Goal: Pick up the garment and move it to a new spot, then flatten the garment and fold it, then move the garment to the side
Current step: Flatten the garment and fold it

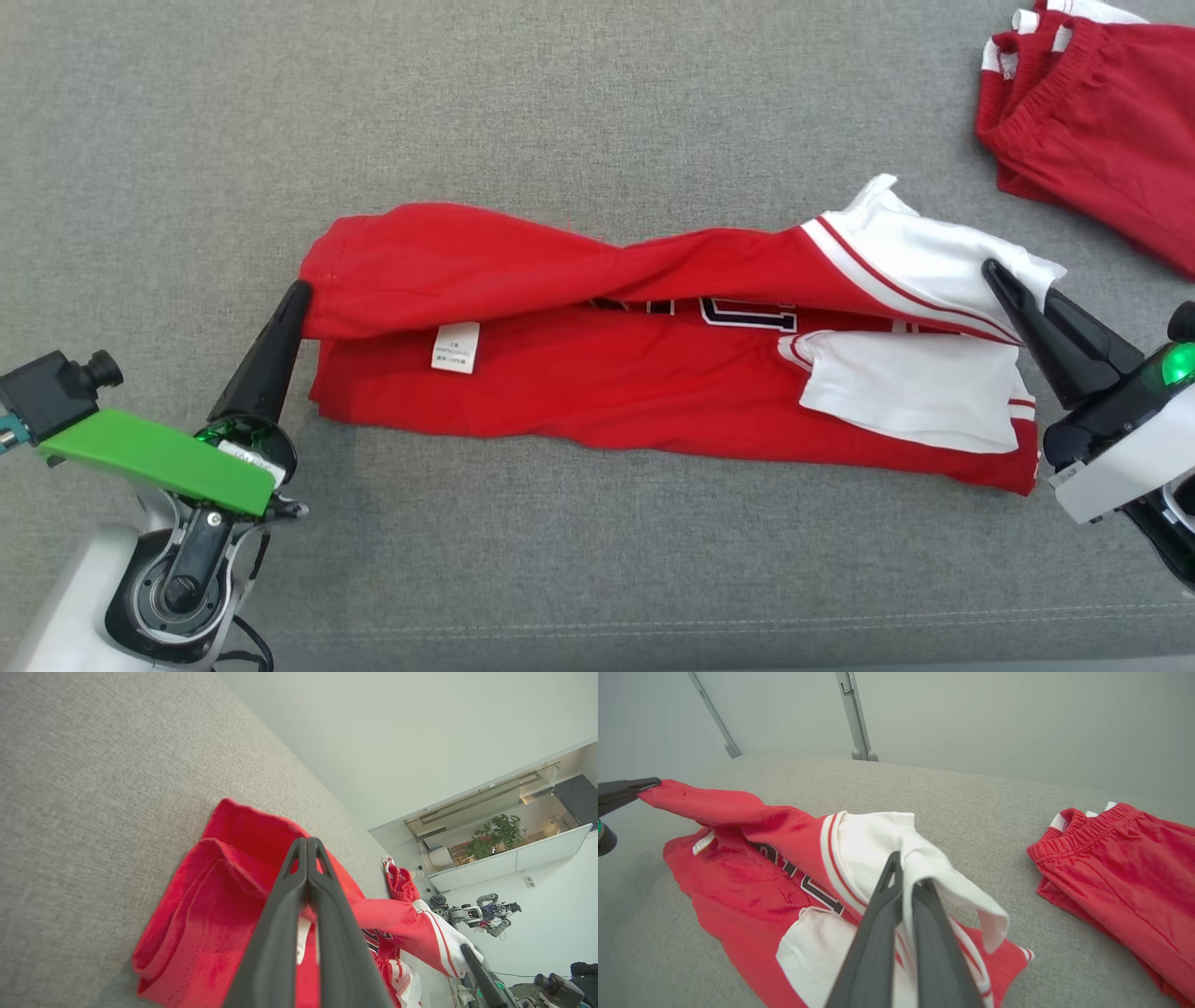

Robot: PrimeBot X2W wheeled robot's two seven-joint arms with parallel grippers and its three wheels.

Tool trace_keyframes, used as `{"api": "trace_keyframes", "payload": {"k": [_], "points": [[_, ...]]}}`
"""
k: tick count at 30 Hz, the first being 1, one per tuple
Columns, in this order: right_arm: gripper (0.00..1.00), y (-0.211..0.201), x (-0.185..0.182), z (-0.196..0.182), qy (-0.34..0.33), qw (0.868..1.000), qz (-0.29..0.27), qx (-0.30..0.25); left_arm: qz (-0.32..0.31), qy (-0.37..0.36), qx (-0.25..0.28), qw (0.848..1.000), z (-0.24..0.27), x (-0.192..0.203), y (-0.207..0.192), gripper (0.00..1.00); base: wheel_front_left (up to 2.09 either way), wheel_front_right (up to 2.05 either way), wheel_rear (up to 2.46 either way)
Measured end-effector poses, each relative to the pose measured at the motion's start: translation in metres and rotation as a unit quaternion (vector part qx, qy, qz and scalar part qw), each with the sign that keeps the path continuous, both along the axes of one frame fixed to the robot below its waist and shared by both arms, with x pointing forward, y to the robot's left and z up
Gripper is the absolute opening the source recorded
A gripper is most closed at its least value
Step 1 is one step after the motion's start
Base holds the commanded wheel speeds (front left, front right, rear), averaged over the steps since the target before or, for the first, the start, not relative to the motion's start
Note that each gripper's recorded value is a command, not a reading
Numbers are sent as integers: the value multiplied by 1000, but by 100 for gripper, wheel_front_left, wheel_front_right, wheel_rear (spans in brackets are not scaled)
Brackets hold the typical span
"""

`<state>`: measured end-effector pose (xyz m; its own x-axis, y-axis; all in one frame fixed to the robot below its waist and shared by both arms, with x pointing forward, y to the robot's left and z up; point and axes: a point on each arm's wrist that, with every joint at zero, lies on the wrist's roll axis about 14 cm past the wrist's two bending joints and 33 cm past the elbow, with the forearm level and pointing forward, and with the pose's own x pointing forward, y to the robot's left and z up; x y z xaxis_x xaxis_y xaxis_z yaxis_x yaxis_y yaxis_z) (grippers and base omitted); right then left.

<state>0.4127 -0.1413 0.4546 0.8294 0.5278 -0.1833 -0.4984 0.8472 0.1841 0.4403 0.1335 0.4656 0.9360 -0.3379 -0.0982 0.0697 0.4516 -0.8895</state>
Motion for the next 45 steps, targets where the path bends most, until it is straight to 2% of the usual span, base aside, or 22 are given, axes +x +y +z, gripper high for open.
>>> {"api": "trace_keyframes", "payload": {"k": [9, 24, 25, 26, 28, 45], "points": [[0, 2, -25, -12, 11, 998, 39, -45, 0, 35, -2, 999, -17, -26, 0, 0, 0, 0, 0], [0, 16, -53, -33, 51, 996, 63, -43, -12, 48, -8, 999, -24, -33, -9, 0, 0, 0, 0], [0, 17, -54, -33, 51, 996, 63, -42, -12, 49, -8, 999, -24, -33, -9, 11, 0, 0, 0], [0, 18, -54, -33, 51, 996, 64, -41, -11, 50, -7, 999, -25, -33, -8, 43, 0, 0, 0], [0, 19, -54, -33, 49, 996, 65, -42, -7, 51, -5, 999, -26, -33, -7, 100, 0, 0, 0], [0, 3, -48, -34, 38, 993, 67, -84, 4, 51, 3, 999, -27, -36, 1, 100, 0, 0, 0]]}}
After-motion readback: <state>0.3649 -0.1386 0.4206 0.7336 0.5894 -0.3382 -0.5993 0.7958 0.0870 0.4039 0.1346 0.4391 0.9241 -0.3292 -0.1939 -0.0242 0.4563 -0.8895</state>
